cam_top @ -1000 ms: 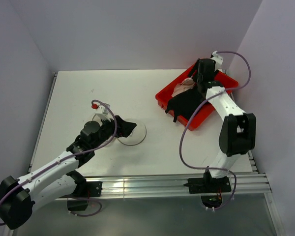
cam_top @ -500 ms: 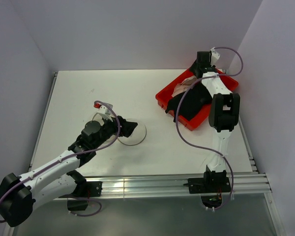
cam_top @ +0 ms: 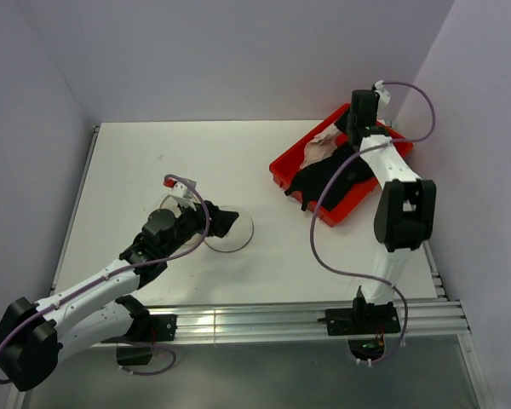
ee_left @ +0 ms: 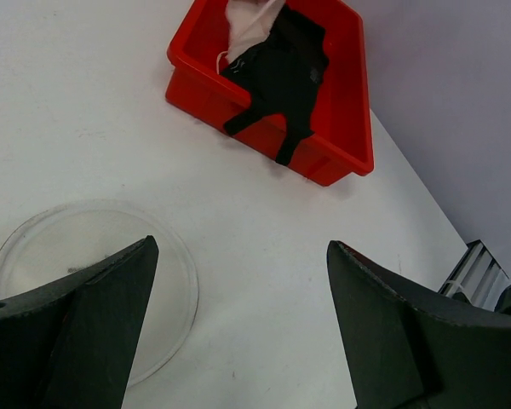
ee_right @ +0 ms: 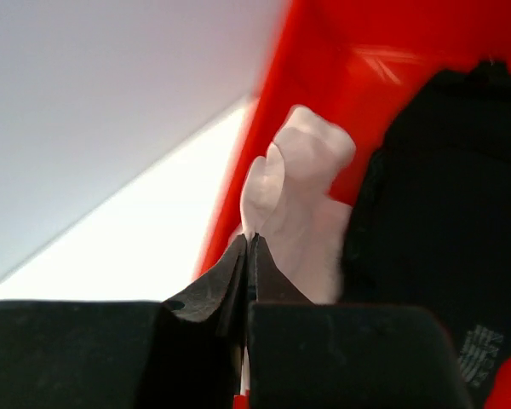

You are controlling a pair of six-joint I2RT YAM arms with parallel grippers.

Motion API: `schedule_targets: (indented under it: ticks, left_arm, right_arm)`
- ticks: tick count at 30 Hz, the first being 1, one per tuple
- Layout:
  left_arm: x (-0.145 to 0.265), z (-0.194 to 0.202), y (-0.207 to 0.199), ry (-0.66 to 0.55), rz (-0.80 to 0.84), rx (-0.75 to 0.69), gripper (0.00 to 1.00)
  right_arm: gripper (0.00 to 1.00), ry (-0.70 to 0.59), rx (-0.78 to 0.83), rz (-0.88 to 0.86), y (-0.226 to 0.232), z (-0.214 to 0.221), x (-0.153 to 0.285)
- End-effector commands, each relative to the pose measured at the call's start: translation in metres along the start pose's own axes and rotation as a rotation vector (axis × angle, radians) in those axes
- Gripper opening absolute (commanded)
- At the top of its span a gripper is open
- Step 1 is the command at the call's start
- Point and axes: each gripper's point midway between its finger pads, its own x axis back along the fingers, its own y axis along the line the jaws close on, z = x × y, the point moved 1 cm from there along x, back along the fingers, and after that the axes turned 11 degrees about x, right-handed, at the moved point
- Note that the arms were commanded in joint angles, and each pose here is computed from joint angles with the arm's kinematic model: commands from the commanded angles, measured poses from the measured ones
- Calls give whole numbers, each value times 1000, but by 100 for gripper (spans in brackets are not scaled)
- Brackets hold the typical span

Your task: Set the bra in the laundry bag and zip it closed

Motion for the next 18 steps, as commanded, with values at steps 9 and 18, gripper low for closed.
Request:
schedule_targets:
  ticks: [9,18]
  left_arm:
    - [3,-13,-9,-56,29,-3,86]
    - [8,-24,-18,-83,40,14,86]
  right_arm:
    - [0,-380,-2,-487,70,-67,255]
    - [0,-302,31,-701,29,25,389]
